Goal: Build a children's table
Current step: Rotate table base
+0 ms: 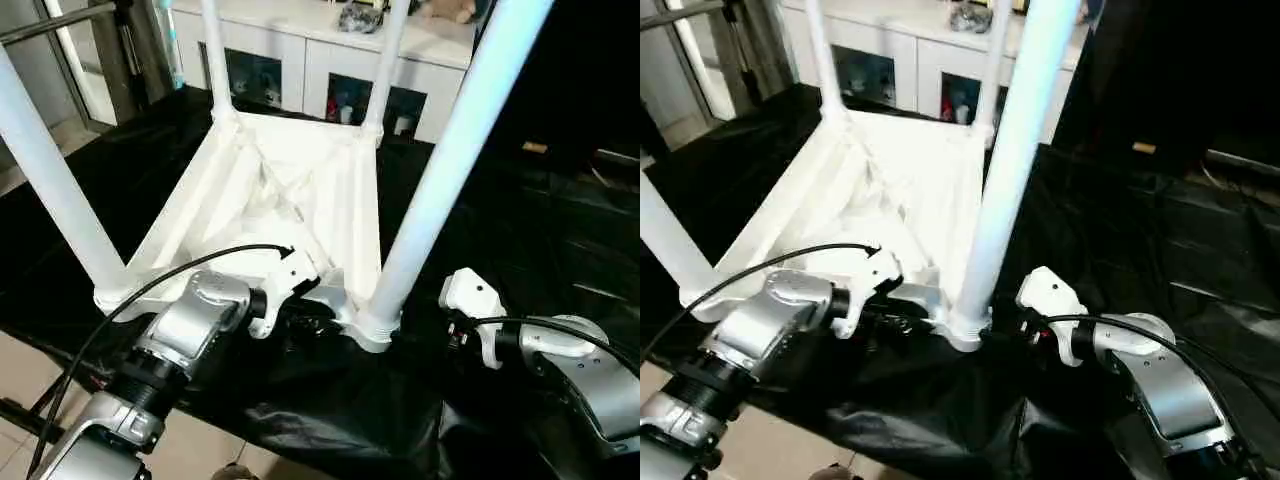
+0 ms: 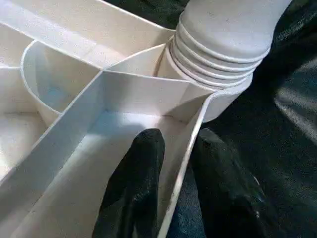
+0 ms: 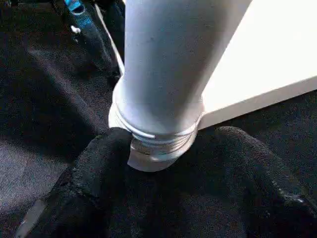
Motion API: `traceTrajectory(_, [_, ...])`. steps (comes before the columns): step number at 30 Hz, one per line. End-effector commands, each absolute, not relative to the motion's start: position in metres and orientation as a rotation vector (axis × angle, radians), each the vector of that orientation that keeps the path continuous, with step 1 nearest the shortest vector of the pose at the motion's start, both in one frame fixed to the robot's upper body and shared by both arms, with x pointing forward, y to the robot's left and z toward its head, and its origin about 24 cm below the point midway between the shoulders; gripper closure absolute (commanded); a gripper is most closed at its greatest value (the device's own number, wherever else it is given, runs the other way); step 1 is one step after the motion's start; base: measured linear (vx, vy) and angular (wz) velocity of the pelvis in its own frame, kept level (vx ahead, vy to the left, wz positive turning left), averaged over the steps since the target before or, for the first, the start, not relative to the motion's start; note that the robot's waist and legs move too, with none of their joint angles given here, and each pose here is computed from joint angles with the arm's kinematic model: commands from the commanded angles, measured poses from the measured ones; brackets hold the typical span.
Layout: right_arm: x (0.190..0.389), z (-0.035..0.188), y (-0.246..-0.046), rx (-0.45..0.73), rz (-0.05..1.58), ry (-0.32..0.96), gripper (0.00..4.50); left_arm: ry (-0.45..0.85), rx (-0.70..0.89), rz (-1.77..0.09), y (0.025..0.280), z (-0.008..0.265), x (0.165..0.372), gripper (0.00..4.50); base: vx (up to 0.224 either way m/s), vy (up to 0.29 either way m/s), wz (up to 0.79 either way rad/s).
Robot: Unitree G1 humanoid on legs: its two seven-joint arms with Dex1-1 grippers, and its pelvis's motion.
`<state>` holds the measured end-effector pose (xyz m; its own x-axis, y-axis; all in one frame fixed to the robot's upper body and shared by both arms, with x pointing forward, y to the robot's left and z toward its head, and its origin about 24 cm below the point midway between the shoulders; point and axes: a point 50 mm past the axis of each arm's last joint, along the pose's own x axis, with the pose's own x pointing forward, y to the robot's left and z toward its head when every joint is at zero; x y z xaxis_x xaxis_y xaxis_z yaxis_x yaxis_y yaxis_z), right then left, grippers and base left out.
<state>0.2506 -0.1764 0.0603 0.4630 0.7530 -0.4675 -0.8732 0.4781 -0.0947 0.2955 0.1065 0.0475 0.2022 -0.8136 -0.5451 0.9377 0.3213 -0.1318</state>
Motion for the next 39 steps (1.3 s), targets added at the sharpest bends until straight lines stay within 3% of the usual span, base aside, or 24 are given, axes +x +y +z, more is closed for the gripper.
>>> traceTrajectory(1, [0.253,0.059,-0.176,-0.364,0.999,0.394,1.36,0.640,0.326,-1.126,0.113,0.039,0.293,3.65,0.000,0.000,0.00])
traceTrajectory(5, [0.254,0.059,-0.175,-0.360,0.990,0.389,1.36,0.626,0.352,-1.103,0.113,0.041,0.291,3.69,0.000,0.000,0.00])
traceTrajectory(11, [0.254,0.059,-0.171,-0.345,0.994,0.376,1.36,0.318,0.416,-1.307,0.098,0.061,0.277,3.72,0.000,0.000,0.00])
traceTrajectory(15, [0.254,0.062,-0.171,-0.334,0.988,0.365,1.36,0.262,0.410,-1.319,0.097,0.069,0.276,3.73,0.000,0.000,0.00])
traceTrajectory(16, [0.254,0.063,-0.172,-0.325,0.983,0.356,1.36,0.230,0.366,-1.329,0.097,0.075,0.276,3.18,0.000,0.000,0.00])
traceTrajectory(17, [0.254,0.064,-0.173,-0.322,0.980,0.352,1.36,0.219,0.359,-1.328,0.098,0.078,0.277,3.04,0.000,0.000,0.00])
traceTrajectory(20, [0.252,0.066,-0.175,-0.319,0.978,0.344,1.36,0.176,0.324,-1.328,0.102,0.086,0.278,2.97,0.000,0.000,0.00])
traceTrajectory(21, [0.252,0.066,-0.175,-0.318,0.978,0.343,1.36,0.170,0.318,-1.329,0.102,0.087,0.278,2.68,0.000,0.000,0.00])
traceTrajectory(23, [0.250,0.069,-0.176,-0.318,0.978,0.337,1.36,0.123,0.290,-1.316,0.104,0.092,0.277,2.58,0.000,0.000,0.00])
traceTrajectory(28, [0.240,0.083,-0.186,-0.275,0.950,0.295,1.36,0.005,0.162,-1.161,0.110,0.107,0.278,2.16,0.000,0.000,0.00])
traceTrajectory(29, [0.238,0.088,-0.192,-0.247,0.894,0.283,1.36,-0.022,0.138,-1.037,0.116,0.109,0.280,2.17,0.000,0.000,0.00])
traceTrajectory(31, [0.235,0.094,-0.206,-0.212,0.761,0.280,1.36,0.042,0.122,-0.785,0.130,0.099,0.279,2.16,0.000,0.000,0.00])
traceTrajectory(34, [0.231,0.090,-0.222,-0.154,0.527,0.265,1.36,0.077,0.016,-0.617,0.141,0.084,0.266,2.16,0.000,0.000,0.00])
traceTrajectory(37, [0.224,0.066,-0.231,-0.068,0.166,0.251,1.36,0.064,0.029,-0.371,0.151,0.059,0.244,2.16,0.000,0.000,0.00])
traceTrajectory(39, [0.222,0.056,-0.229,-0.054,0.100,0.251,1.36,0.063,0.059,-0.334,0.152,0.052,0.239,2.16,0.000,0.000,0.00])
